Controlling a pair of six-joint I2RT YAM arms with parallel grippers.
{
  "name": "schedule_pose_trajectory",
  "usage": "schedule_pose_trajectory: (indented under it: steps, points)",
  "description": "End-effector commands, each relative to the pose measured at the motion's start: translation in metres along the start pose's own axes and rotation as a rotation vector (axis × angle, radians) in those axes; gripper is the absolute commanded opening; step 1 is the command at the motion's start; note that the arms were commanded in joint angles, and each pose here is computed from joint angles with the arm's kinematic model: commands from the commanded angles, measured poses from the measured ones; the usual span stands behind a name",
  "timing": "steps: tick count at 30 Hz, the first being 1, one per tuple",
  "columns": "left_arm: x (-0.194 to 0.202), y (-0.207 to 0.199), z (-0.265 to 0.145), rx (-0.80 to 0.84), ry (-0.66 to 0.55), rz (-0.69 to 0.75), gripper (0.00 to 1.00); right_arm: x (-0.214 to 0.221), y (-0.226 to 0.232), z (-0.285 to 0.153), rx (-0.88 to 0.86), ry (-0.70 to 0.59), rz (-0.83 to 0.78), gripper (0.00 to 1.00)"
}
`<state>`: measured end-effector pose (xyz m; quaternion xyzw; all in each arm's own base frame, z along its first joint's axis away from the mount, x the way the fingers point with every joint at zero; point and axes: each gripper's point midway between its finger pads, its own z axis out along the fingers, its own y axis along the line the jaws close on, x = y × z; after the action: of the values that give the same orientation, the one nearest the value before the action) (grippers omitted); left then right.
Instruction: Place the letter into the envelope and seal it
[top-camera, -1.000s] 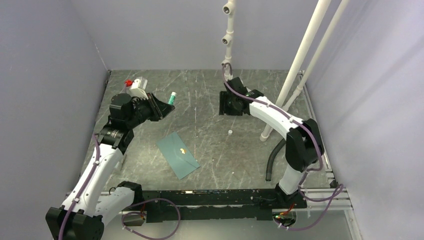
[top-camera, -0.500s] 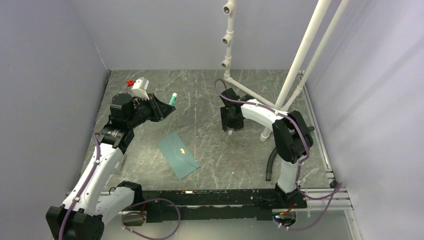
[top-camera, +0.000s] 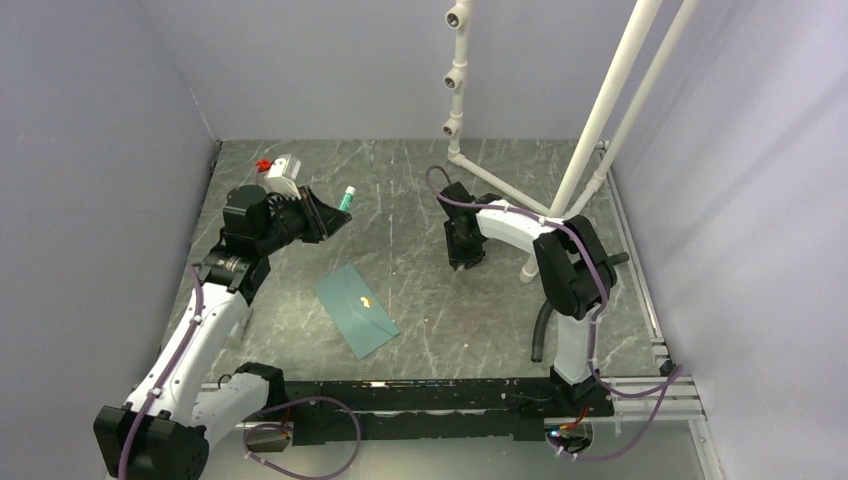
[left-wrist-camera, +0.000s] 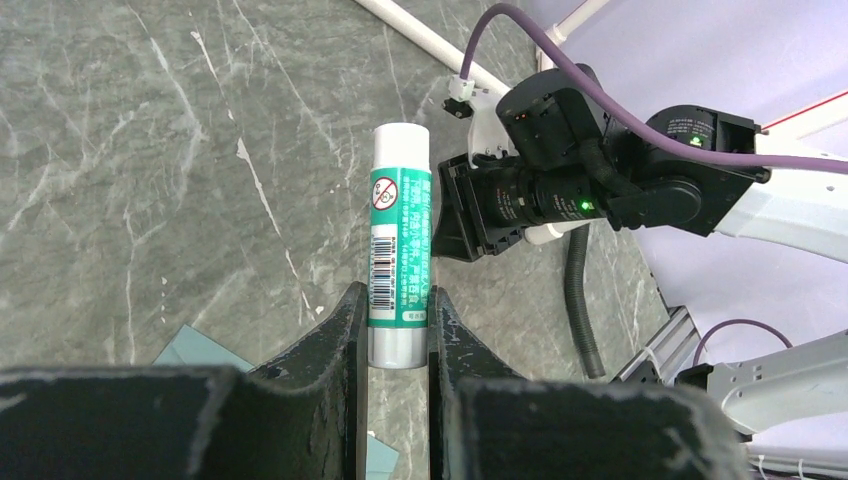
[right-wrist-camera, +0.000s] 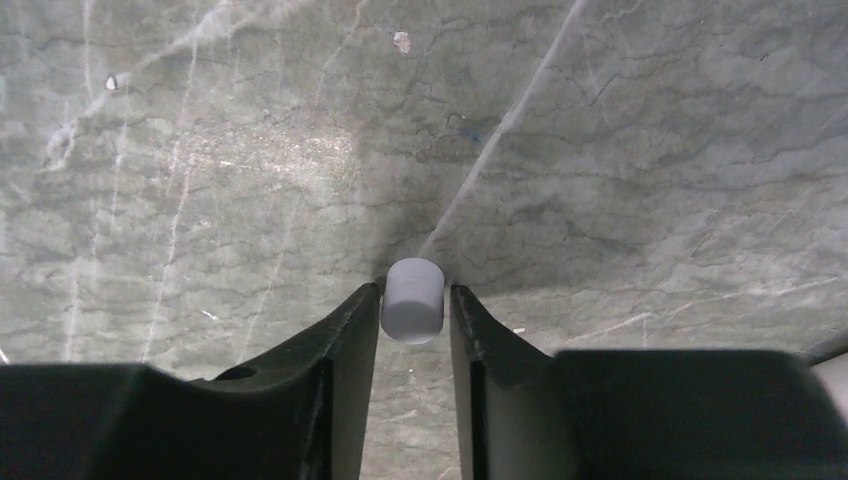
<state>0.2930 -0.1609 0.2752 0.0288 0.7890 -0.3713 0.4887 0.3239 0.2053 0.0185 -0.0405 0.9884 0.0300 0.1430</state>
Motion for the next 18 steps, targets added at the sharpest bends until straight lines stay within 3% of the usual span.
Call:
schedule_pose_trajectory:
  steps: [1,4,6,10,18]
  points:
    - [-0.012,-0.008,-0.001,0.034,-0.029,0.041,0.02,-0.018,0.000,-0.006,0.010,-0.054,0.010,0.29]
    - [-0.012,-0.009,0.000,0.039,-0.029,0.044,0.02,-0.025,0.001,-0.013,0.001,-0.082,0.015,0.07]
    - [-0.011,-0.010,0.000,0.051,-0.024,0.048,0.02,-0.031,0.006,-0.023,-0.028,-0.106,0.010,0.00]
    - [-0.009,-0.023,0.002,0.138,0.000,0.086,0.02,-0.051,0.034,-0.061,-0.192,-0.184,-0.030,0.00]
    - [-0.005,-0.073,-0.011,0.450,0.074,0.223,0.02,-0.060,0.137,-0.220,-0.961,-0.336,-0.321,0.00]
